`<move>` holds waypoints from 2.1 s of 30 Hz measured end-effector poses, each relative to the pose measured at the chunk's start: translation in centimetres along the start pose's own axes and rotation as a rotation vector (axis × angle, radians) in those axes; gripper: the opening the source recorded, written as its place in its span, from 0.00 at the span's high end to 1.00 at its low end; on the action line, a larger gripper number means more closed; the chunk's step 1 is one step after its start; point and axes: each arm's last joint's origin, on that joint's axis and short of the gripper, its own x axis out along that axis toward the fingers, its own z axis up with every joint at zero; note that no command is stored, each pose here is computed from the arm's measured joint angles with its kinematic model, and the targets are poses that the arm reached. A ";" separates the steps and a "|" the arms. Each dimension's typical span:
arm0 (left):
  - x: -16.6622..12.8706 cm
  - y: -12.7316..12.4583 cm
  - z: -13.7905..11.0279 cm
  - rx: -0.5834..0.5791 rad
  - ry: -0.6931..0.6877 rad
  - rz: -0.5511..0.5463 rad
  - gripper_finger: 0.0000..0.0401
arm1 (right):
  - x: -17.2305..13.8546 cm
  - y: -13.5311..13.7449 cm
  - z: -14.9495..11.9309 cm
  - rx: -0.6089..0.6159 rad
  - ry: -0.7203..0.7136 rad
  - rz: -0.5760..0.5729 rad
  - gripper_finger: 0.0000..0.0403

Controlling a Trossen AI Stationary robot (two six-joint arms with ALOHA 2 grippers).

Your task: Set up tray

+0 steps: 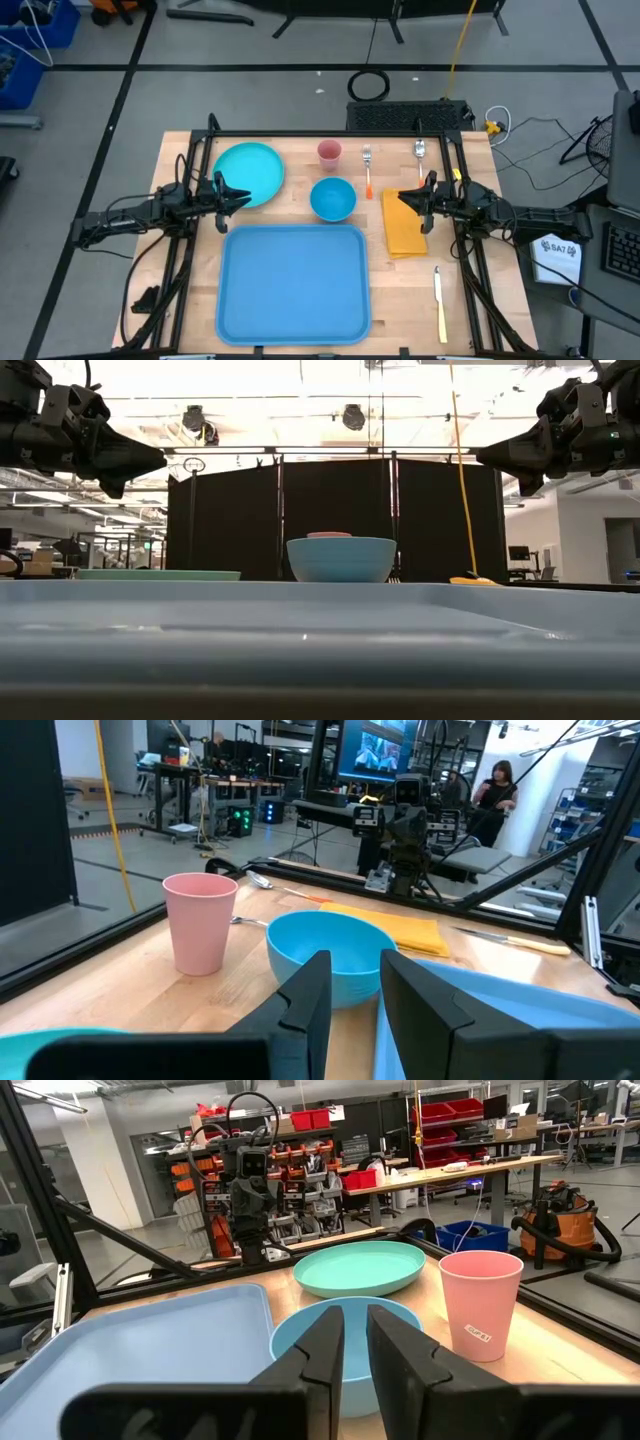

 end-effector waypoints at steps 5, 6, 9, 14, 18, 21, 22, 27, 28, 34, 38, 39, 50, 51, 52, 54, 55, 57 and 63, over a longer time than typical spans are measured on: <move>0.0 0.1 0.0 -0.003 0.001 0.040 0.77 | 0.0 0.0 0.0 0.000 0.000 0.000 0.90; 0.0 0.1 0.0 -0.010 -0.001 0.047 0.77 | 0.0 0.0 0.0 0.000 0.000 0.000 0.90; 0.0 0.1 0.0 -0.025 -0.001 0.048 0.77 | 0.0 0.0 0.0 0.000 0.000 0.000 0.90; 0.0 0.1 0.0 -0.025 -0.002 0.048 0.77 | 0.0 0.0 0.1 0.000 -0.006 0.001 0.90; 0.0 0.2 0.0 -0.036 -0.002 0.049 0.77 | 0.0 0.1 0.6 0.005 -0.064 0.012 0.90; 0.0 0.2 -0.1 -0.059 -0.001 0.050 0.77 | -0.1 0.2 1.0 0.009 -0.107 0.020 0.90; 0.0 0.2 -0.1 -0.062 0.004 0.050 0.77 | -0.1 0.2 1.2 0.010 -0.120 0.022 0.90; 0.1 0.2 -0.3 -0.115 0.024 0.075 0.77 | -0.1 0.2 1.2 -0.009 -0.126 0.019 0.90; 0.2 0.3 -0.3 -0.128 0.023 0.098 0.77 | -0.1 0.2 1.2 -0.025 -0.127 0.017 0.90; 0.7 0.4 -0.9 -0.130 0.097 0.120 0.77 | -0.1 -0.1 2.2 0.005 -0.242 -0.108 0.90; 0.9 0.5 -0.8 -0.126 0.082 0.131 0.77 | 0.6 -0.8 2.7 0.033 -0.184 -0.400 0.90; 1.0 0.5 -0.7 -0.122 0.069 0.135 0.77 | 1.1 -0.7 3.6 0.021 -0.147 -0.421 0.90; 1.1 0.6 -0.7 -0.139 0.056 0.182 0.77 | 15.2 -3.8 14.6 -0.077 0.505 -0.671 0.91; 1.1 0.6 -0.7 -0.142 0.055 0.182 0.77 | 16.6 -4.8 14.9 -0.081 0.578 -0.681 0.91; 1.1 0.6 -0.7 -0.146 0.055 0.183 0.77 | 18.0 -5.6 15.3 -0.086 0.625 -0.679 0.91; 1.1 0.6 -0.7 -0.144 0.056 0.182 0.77 | 20.2 -7.1 15.7 -0.104 0.692 -0.680 0.91; 1.1 0.6 -0.7 -0.142 0.056 0.182 0.77 | 21.0 -7.7 15.9 -0.114 0.703 -0.680 0.91; 1.1 0.6 -0.7 -0.141 0.056 0.182 0.77 | 22.3 -8.8 16.2 -0.121 0.708 -0.697 0.91; 1.0 0.6 -0.9 -0.147 0.078 0.177 0.77 | 23.9 -11.5 13.7 -0.083 0.813 -0.726 0.91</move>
